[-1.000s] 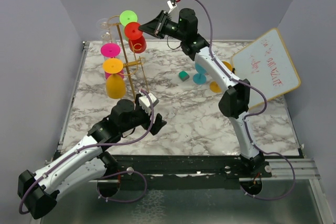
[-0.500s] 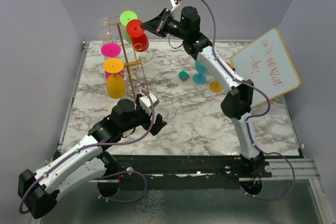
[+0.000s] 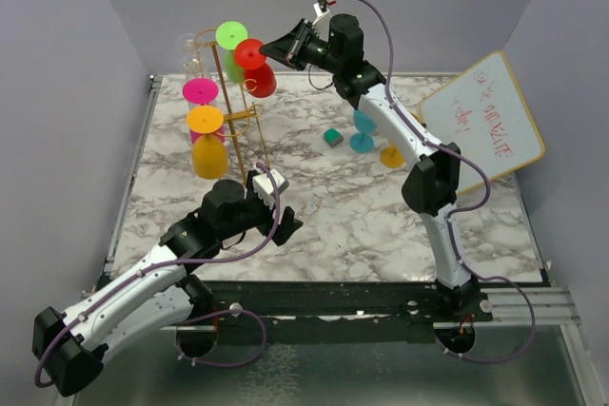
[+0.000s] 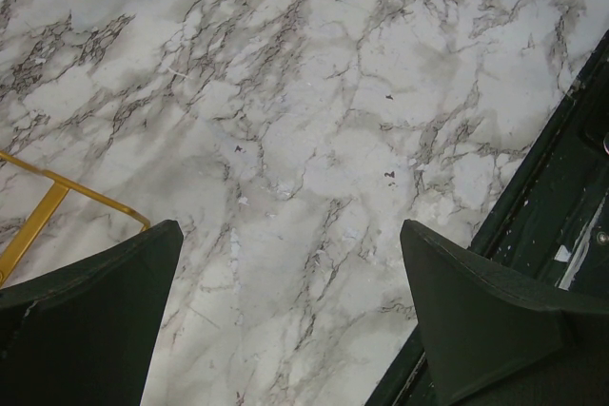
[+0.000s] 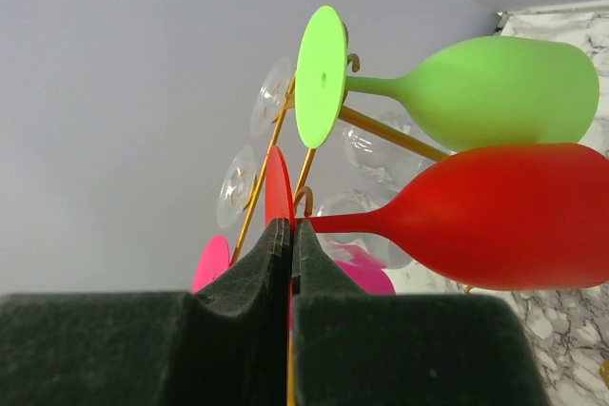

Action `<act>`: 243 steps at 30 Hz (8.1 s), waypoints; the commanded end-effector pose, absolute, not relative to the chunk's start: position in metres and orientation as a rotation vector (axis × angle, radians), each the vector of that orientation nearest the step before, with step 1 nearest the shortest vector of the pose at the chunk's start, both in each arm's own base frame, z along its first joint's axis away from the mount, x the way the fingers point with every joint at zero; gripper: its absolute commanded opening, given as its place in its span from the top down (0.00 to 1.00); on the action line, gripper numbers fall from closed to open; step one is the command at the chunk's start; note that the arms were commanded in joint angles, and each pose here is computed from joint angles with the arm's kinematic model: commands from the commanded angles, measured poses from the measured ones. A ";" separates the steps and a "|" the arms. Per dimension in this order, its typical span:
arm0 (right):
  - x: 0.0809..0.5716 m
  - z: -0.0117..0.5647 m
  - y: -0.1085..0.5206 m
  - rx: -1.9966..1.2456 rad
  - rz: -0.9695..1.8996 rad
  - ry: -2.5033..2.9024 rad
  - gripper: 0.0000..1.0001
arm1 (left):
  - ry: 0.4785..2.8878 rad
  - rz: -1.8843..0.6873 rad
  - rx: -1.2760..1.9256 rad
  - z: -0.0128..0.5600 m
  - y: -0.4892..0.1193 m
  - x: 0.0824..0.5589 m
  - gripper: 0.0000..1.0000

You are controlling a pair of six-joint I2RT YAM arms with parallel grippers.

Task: Take the wine glass off the wine glass rack
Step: Pick up the wine glass from the wine rack, then place the wine glass at the center of the board.

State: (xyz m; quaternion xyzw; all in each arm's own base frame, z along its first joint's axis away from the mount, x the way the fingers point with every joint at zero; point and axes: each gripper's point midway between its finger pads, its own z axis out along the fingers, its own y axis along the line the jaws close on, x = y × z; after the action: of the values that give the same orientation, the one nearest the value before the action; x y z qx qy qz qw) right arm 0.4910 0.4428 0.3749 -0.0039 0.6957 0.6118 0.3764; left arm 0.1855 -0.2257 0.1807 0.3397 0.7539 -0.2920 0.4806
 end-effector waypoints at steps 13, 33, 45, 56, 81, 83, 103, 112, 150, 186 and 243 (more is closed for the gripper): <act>0.475 0.418 0.412 -0.011 1.487 1.701 0.99 | 1.838 -0.736 0.825 0.179 -0.228 0.184 0.01; 0.403 0.414 0.346 -0.186 1.238 1.647 0.99 | 1.760 -0.864 0.769 0.221 -0.237 0.175 0.01; 0.312 0.384 0.276 -0.379 0.999 1.645 0.99 | 1.556 -1.041 0.739 0.273 -0.248 0.157 0.01; 0.246 0.322 0.274 -0.647 1.114 1.715 0.99 | 1.481 -1.174 0.627 0.282 -0.259 0.159 0.03; 0.198 0.288 0.289 -0.867 1.385 1.654 1.00 | 1.573 -1.305 0.520 0.277 -0.282 0.173 0.39; 0.200 0.289 0.291 -0.861 1.391 1.649 1.00 | 1.562 -1.289 0.501 0.281 -0.280 0.176 0.43; 0.201 0.274 0.292 -0.809 1.425 1.708 1.00 | 1.554 -1.287 0.514 0.282 -0.280 0.175 0.96; 0.215 0.267 0.290 -0.661 1.396 1.792 0.82 | 1.581 -1.293 0.541 0.268 -0.281 0.171 1.00; 0.298 0.233 0.173 0.041 0.559 1.919 0.00 | 1.585 -1.289 0.735 0.240 -0.289 0.157 1.00; 0.188 0.260 0.249 -0.823 1.830 1.790 0.28 | 0.849 -1.356 1.505 0.241 -0.278 0.049 1.00; 0.187 0.285 0.259 -0.854 1.774 1.780 0.99 | 1.025 -1.143 1.557 0.219 -0.282 0.084 0.48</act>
State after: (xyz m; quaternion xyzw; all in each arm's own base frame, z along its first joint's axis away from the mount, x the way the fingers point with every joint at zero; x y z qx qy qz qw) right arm 0.1720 0.2548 0.2818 -0.3196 0.6346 0.6727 0.2063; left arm 0.0778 -0.2813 0.2002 0.6419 0.4224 -0.4781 0.4254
